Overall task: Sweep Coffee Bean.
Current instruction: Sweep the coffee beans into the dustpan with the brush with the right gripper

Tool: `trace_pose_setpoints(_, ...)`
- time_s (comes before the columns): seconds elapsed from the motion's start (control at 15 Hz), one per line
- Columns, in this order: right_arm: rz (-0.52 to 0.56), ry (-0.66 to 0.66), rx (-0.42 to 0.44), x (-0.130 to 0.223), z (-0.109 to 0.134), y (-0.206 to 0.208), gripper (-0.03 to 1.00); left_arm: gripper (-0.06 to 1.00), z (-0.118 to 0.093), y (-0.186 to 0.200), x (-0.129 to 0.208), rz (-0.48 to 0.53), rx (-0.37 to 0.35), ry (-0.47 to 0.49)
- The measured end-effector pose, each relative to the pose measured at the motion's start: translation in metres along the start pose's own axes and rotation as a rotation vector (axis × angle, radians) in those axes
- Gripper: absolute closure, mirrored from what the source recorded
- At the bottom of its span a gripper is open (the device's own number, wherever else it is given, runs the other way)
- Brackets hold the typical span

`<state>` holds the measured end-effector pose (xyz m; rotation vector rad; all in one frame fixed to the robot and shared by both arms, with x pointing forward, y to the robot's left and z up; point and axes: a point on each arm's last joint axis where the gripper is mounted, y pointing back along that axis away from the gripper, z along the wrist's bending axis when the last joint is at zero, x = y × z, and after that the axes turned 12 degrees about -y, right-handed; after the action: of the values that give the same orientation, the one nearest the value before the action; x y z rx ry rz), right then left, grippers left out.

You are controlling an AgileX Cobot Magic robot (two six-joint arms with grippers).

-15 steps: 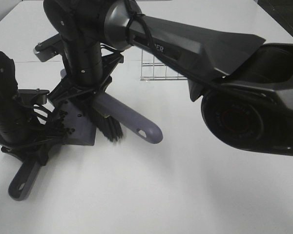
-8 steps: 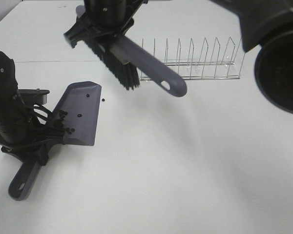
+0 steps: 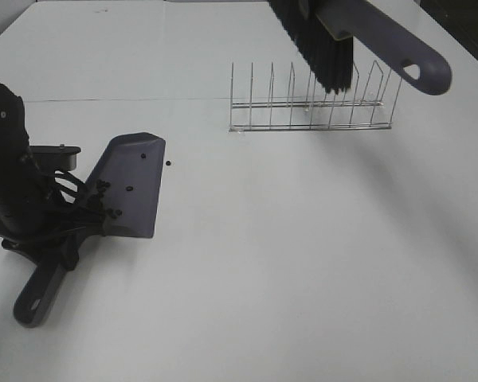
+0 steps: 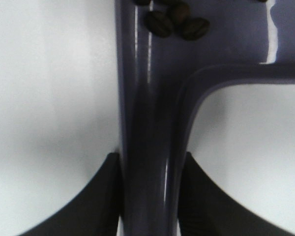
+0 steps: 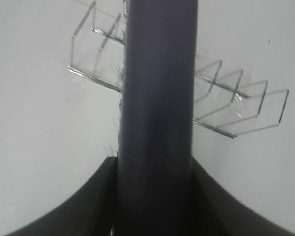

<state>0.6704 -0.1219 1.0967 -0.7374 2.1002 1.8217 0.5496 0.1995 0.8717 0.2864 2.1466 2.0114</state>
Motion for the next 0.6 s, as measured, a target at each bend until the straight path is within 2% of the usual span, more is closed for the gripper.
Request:
trace_pose_setpoints(0.07, 0.042, -0.013, -0.004, 0.006, -0.006, -0.006, 0.61, 0.68, 0.000, 0.000, 0.000, 0.000, 0.000, 0.000)
trace_pose_setpoints(0.2, 0.134, 0.017, -0.046, 0.024, 0.005, -0.022, 0.61, 0.68, 0.000, 0.000, 0.000, 0.000, 0.000, 0.000)
trace_pose_setpoints(0.27, 0.165, 0.044, -0.084, 0.034, 0.020, -0.030, 0.61, 0.68, 0.000, 0.000, 0.000, 0.000, 0.000, 0.000)
trace_pose_setpoints(0.33, 0.168, 0.100, -0.114, 0.044, 0.046, -0.047, 0.61, 0.68, 0.000, 0.000, 0.000, 0.000, 0.000, 0.000)
trace_pose_setpoints(0.6, 0.165, 0.365, -0.017, 0.074, 0.106, -0.108, 0.61, 0.68, 0.000, 0.000, 0.000, 0.000, 0.000, 0.000)
